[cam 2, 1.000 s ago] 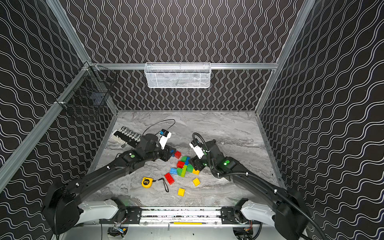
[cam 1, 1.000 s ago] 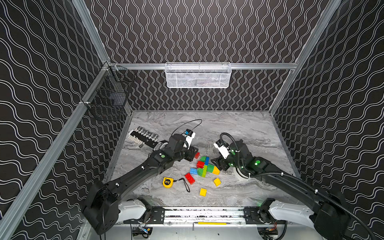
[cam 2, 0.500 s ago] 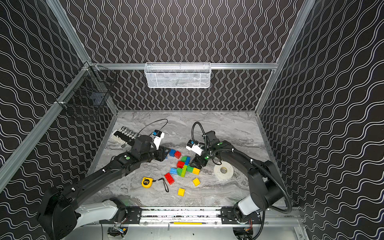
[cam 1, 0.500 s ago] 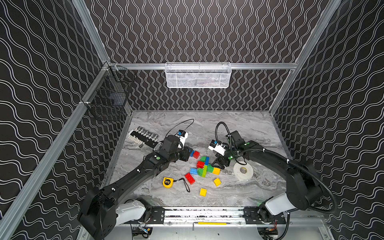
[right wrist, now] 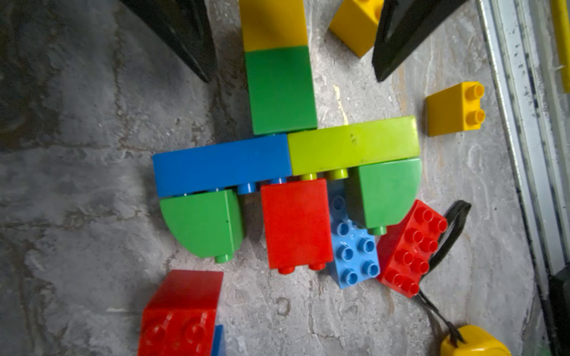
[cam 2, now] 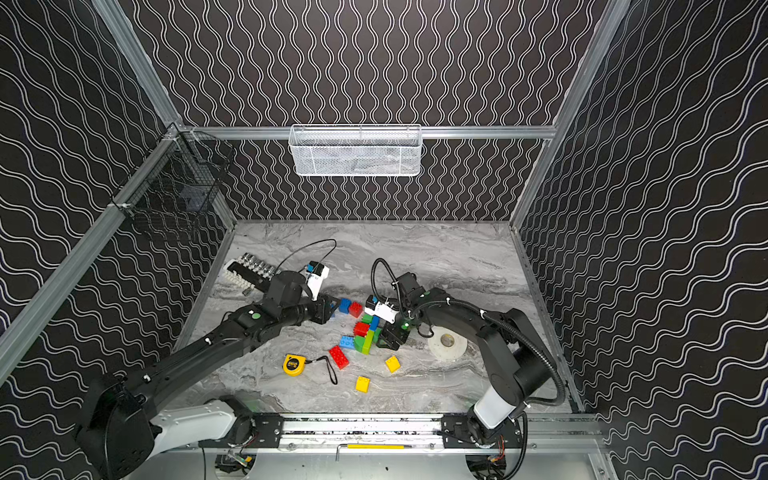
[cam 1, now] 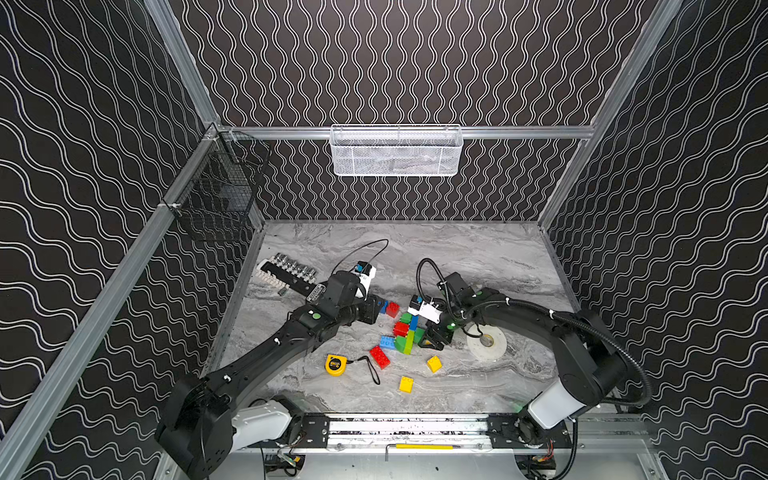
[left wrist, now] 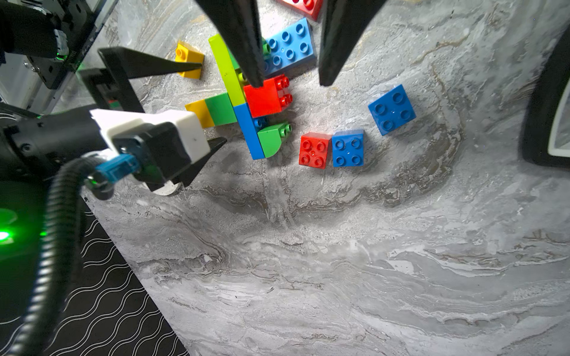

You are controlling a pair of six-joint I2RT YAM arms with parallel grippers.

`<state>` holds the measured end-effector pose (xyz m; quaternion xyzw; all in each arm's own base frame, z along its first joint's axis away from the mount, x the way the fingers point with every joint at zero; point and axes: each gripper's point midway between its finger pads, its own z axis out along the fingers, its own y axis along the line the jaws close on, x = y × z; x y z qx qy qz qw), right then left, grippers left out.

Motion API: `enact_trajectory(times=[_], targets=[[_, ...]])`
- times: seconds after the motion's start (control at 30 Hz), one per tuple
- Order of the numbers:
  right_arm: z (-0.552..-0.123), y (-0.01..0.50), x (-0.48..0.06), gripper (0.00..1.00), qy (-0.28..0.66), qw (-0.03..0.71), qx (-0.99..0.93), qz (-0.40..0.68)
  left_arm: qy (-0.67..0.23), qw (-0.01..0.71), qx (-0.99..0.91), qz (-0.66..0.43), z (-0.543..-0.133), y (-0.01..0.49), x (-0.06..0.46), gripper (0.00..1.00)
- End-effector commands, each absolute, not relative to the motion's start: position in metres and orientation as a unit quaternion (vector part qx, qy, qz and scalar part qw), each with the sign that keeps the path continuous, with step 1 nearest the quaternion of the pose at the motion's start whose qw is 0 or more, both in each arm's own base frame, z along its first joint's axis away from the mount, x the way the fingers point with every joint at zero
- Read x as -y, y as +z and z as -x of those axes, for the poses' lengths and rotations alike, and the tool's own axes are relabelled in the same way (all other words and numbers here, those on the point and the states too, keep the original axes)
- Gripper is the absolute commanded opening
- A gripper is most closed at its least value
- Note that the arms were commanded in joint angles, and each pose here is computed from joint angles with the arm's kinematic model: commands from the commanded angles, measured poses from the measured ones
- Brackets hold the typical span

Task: Assemble a fork with lego
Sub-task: Adjust the lego brick at the center of the board.

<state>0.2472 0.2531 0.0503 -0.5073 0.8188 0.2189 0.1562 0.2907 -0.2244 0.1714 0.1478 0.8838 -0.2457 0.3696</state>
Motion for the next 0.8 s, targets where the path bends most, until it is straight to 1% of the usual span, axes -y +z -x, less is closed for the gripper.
enact_trajectory(times=[0.0,0.13,0.43,0.77], targets=[[-0.255,0.047,-0.259,0.8,0.212,0.163,-0.827,0.495,-0.248,0.371,-0.882,-0.152,-0.292,0.174,0.226,0.35],[-0.257,0.037,-0.261,0.78,0.198,0.156,-0.837,0.485,-0.246,0.37,-0.883,-0.152,-0.292,0.173,0.226,0.35],[-0.268,0.035,-0.264,0.68,0.204,0.174,-0.856,0.442,-0.244,0.367,-0.884,-0.155,-0.293,0.171,0.227,0.35],[-0.279,0.033,-0.256,0.65,0.196,0.178,-0.874,0.407,-0.242,0.368,-0.885,-0.154,-0.294,0.172,0.225,0.35]])
